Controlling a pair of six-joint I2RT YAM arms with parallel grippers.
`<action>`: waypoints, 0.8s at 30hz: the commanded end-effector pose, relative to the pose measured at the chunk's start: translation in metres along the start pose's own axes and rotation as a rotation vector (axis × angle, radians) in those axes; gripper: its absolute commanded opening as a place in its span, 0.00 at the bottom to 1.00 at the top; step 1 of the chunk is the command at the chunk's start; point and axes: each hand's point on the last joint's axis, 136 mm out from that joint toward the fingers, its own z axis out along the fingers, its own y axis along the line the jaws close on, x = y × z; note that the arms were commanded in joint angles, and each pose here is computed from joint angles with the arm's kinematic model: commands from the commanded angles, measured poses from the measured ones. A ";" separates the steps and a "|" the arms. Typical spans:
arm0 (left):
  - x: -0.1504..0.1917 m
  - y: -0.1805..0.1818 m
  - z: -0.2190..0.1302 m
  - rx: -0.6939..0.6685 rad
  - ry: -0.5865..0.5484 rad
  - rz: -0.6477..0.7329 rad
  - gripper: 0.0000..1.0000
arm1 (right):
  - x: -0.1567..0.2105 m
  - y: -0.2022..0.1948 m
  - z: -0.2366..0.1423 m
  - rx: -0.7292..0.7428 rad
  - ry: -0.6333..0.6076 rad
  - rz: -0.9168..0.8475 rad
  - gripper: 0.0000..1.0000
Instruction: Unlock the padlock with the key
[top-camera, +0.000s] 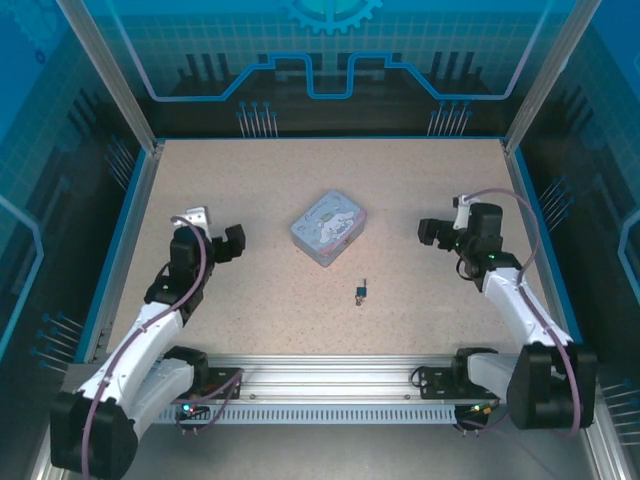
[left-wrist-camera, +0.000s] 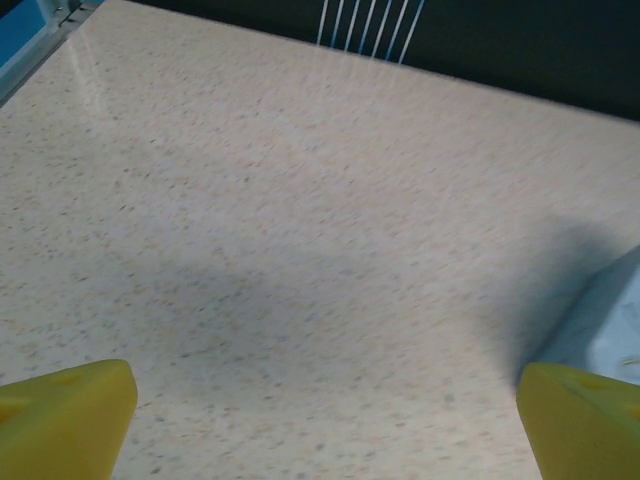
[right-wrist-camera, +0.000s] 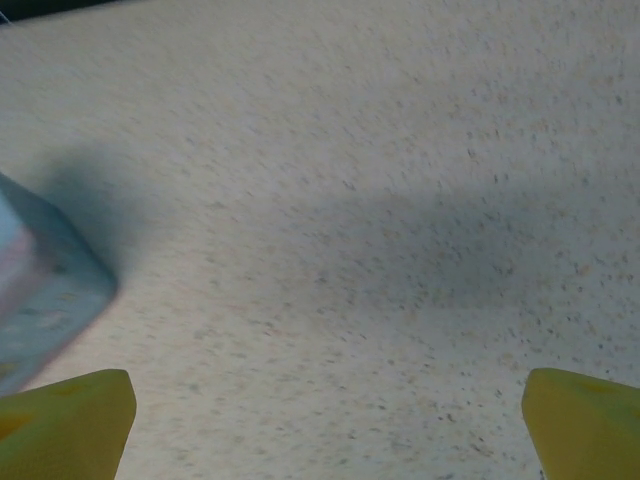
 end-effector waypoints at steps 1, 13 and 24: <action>-0.018 0.012 0.011 -0.043 -0.108 0.059 0.99 | -0.026 -0.011 0.012 0.036 -0.204 -0.074 1.00; 0.016 0.004 0.066 0.123 -0.136 0.129 0.99 | -0.010 -0.011 0.043 -0.002 -0.304 -0.136 1.00; 0.032 -0.003 0.103 0.176 -0.115 0.165 0.99 | 0.003 0.010 0.065 -0.022 -0.258 -0.252 1.00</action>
